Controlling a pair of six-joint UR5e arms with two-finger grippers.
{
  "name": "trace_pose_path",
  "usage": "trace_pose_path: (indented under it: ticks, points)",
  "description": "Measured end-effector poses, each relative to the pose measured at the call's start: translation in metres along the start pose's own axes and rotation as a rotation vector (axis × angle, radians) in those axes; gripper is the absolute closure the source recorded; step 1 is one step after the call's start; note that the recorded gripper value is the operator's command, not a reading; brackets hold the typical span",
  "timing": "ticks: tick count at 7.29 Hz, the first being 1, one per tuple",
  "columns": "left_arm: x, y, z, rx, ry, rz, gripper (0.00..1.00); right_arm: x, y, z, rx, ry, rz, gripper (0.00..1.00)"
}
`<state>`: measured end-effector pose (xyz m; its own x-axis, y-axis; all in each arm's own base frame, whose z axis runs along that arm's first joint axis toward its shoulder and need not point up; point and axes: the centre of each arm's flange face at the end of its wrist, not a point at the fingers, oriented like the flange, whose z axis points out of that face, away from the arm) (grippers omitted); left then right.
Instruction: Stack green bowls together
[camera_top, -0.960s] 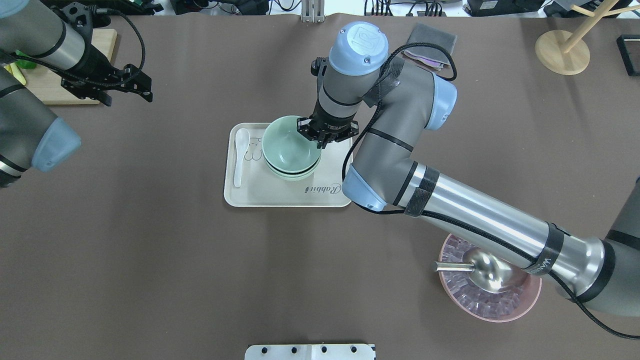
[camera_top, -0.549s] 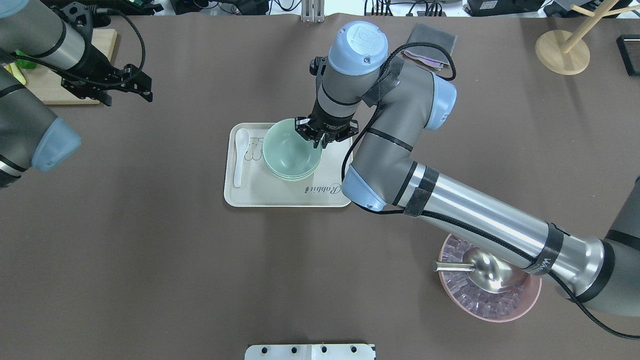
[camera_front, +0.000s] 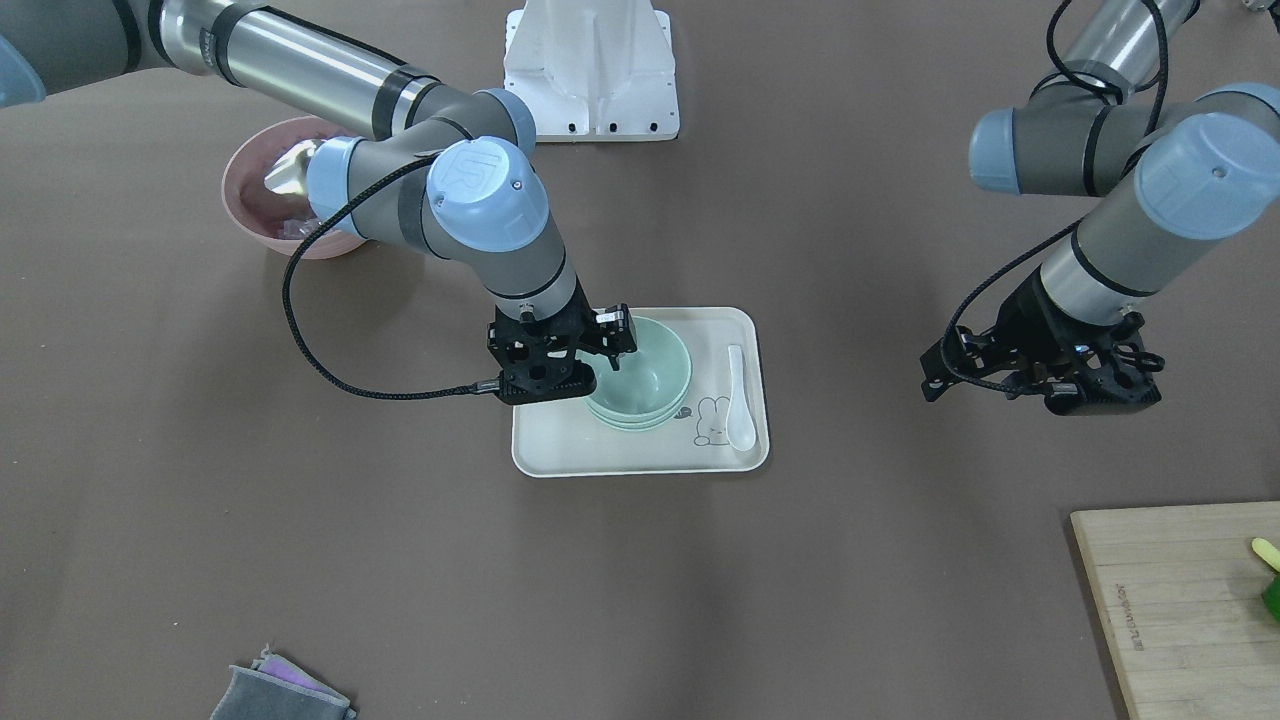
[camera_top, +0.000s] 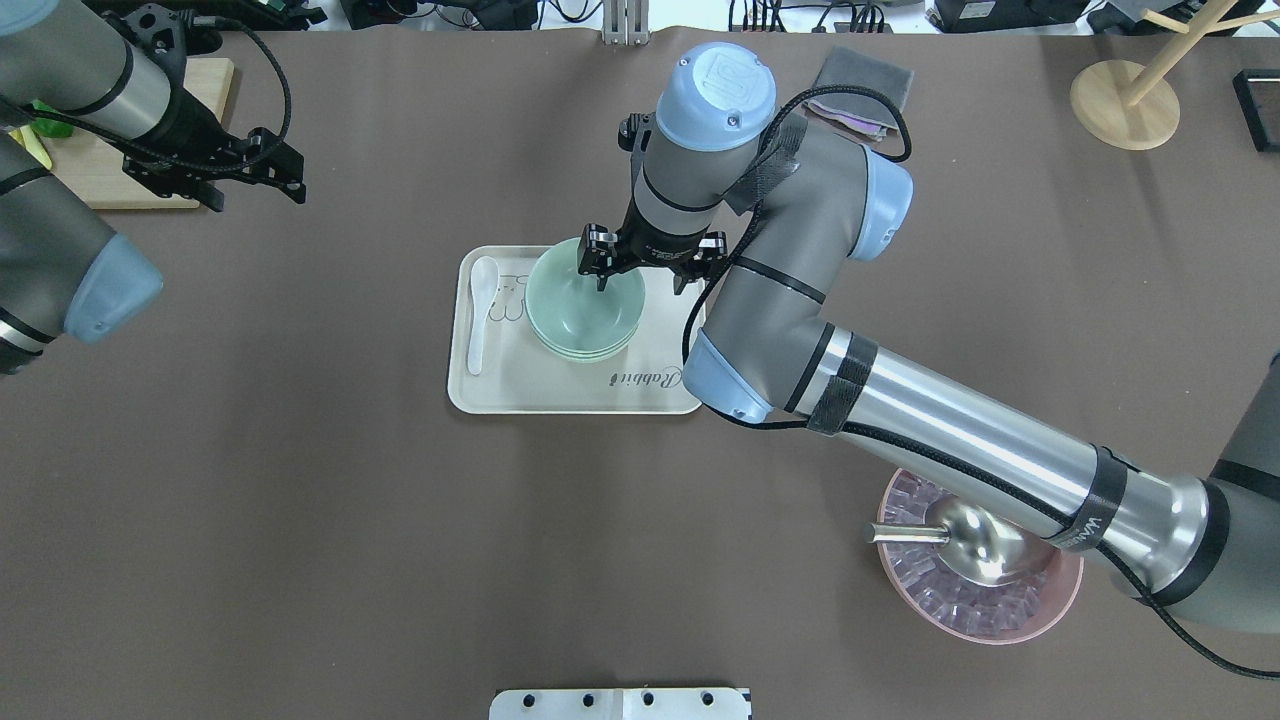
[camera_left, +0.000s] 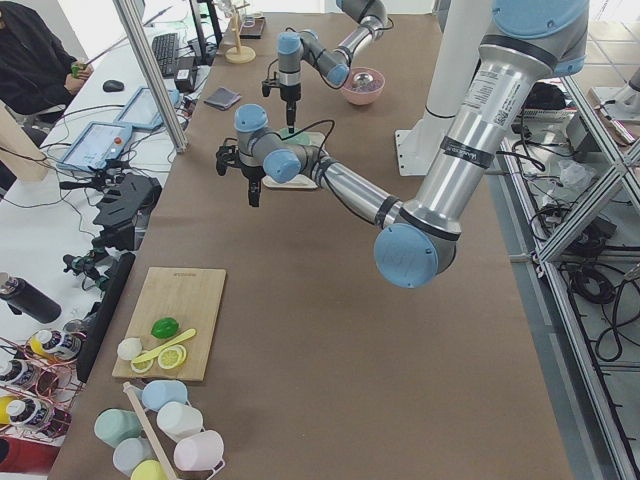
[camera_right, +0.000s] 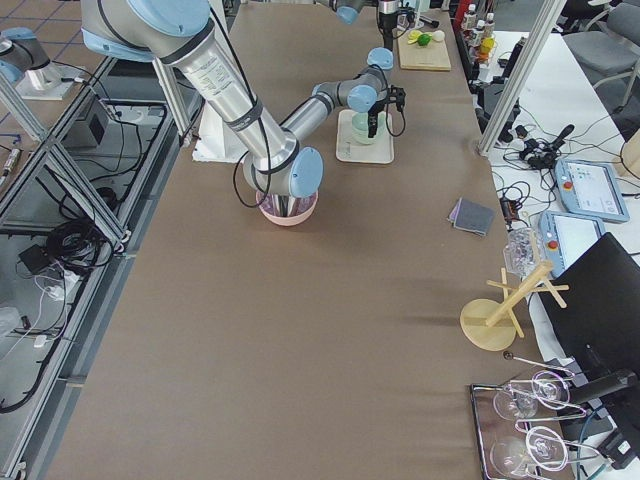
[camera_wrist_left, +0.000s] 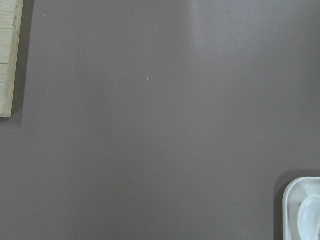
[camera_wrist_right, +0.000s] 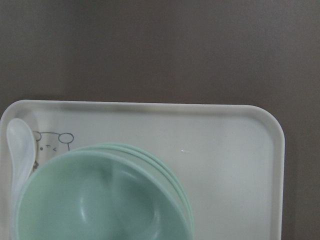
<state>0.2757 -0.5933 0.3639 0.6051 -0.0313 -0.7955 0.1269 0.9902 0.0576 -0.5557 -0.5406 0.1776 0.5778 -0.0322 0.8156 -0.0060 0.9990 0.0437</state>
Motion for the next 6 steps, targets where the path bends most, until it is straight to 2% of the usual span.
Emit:
trace_pose_path:
  ticks: [3, 6]
  points:
    - [-0.010, -0.006, -0.009, 0.013, -0.003, 0.016, 0.02, 0.021, -0.015, -0.016, -0.006, -0.008, 0.018, 0.00]
    - [-0.061, -0.023, -0.034, 0.032, -0.055, 0.070, 0.02, 0.131, -0.048, -0.049, -0.045, -0.020, -0.013, 0.00]
